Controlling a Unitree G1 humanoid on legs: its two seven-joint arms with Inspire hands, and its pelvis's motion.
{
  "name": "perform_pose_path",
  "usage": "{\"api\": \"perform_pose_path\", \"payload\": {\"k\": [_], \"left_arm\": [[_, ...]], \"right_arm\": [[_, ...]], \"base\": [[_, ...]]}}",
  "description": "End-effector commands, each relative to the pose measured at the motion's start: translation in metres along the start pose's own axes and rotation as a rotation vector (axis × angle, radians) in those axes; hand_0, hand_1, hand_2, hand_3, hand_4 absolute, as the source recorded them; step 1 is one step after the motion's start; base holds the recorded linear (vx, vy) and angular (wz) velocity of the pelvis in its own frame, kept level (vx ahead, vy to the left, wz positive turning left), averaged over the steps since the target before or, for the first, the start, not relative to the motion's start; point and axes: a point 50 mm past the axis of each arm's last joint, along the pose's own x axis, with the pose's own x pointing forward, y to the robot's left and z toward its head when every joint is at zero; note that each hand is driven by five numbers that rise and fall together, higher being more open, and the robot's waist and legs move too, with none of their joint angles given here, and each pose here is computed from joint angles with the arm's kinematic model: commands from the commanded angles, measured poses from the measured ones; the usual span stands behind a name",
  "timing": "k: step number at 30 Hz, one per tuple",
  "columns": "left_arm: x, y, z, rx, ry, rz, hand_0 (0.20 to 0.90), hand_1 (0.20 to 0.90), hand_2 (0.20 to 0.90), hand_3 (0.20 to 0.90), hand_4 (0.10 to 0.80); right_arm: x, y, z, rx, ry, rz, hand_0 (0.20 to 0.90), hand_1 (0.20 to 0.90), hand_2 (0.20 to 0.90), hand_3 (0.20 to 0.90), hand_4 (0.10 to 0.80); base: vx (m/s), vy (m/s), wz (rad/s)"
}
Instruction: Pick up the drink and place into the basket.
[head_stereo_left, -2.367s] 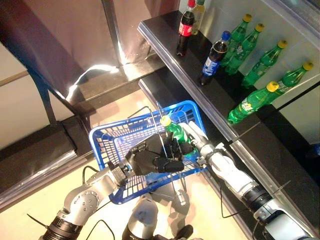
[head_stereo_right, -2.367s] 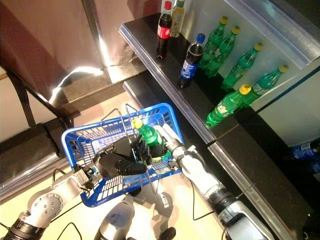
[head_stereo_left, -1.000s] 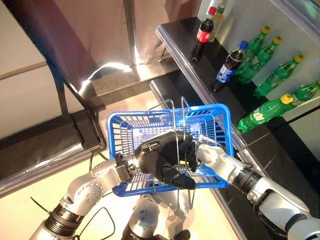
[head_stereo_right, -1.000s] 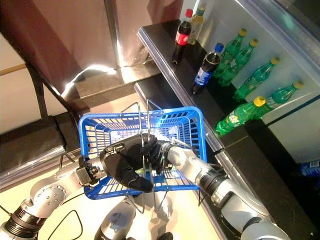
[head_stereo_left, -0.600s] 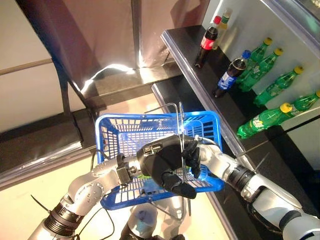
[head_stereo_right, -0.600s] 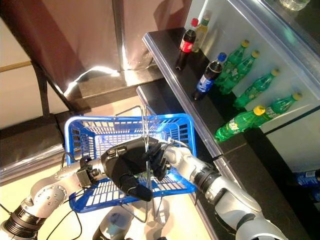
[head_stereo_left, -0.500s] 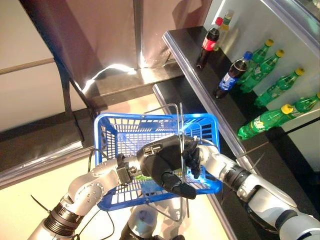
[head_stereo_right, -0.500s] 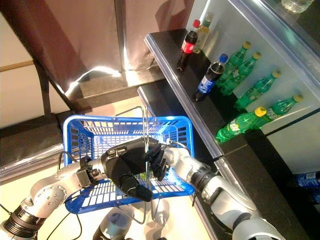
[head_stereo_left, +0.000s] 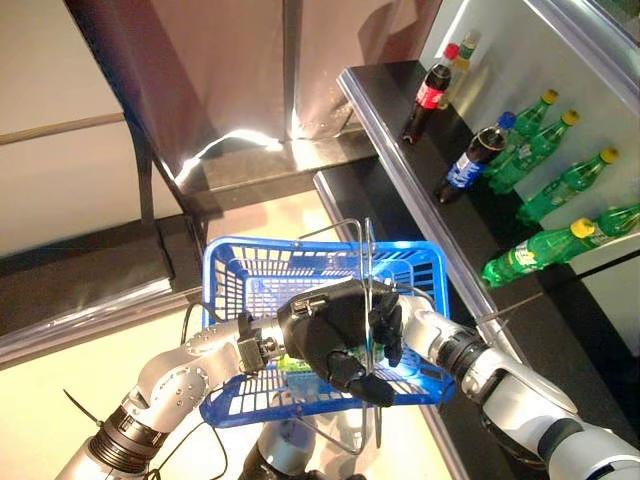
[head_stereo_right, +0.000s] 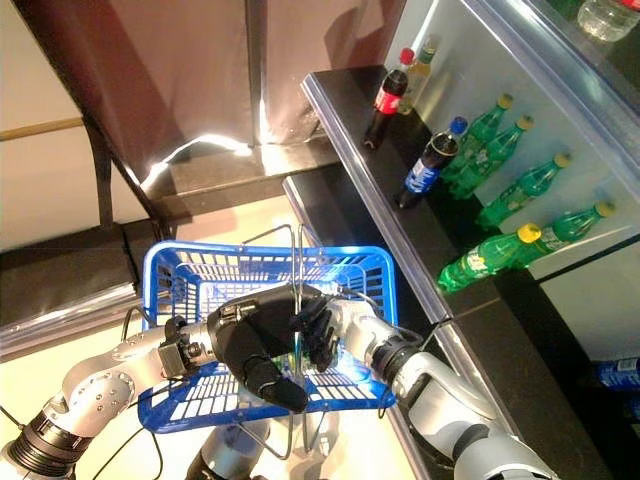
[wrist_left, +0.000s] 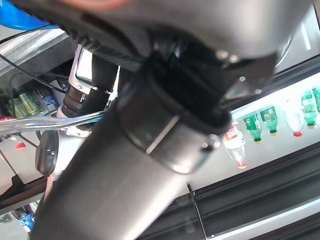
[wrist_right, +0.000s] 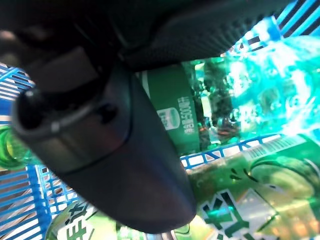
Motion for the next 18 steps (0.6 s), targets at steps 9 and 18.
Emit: {"api": "perform_pose_path", "payload": {"k": [9, 18], "left_arm": [[0.0408, -0.0796, 0.0474, 0.118, -0.379, -0.631, 0.3, 0.3, 0.3, 0.2, 0.1], [0.0401, -0.078, 0.0481, 0.114, -0.388, -0.616, 0.3, 0.3, 0.3, 0.2, 0.1]], "right_arm": [[0.0097, 0.0036, 0.0232, -0.066, -0.038, -0.007, 0.9, 0.9, 0.9, 0.9, 0.8], [0.0091, 0.0031, 0.0212, -0.055, -0.039, -0.016, 0.9, 0.9, 0.9, 0.9, 0.8]], "base": [[0.0, 0.0, 0.0], [0.0, 0.0, 0.0]]}}
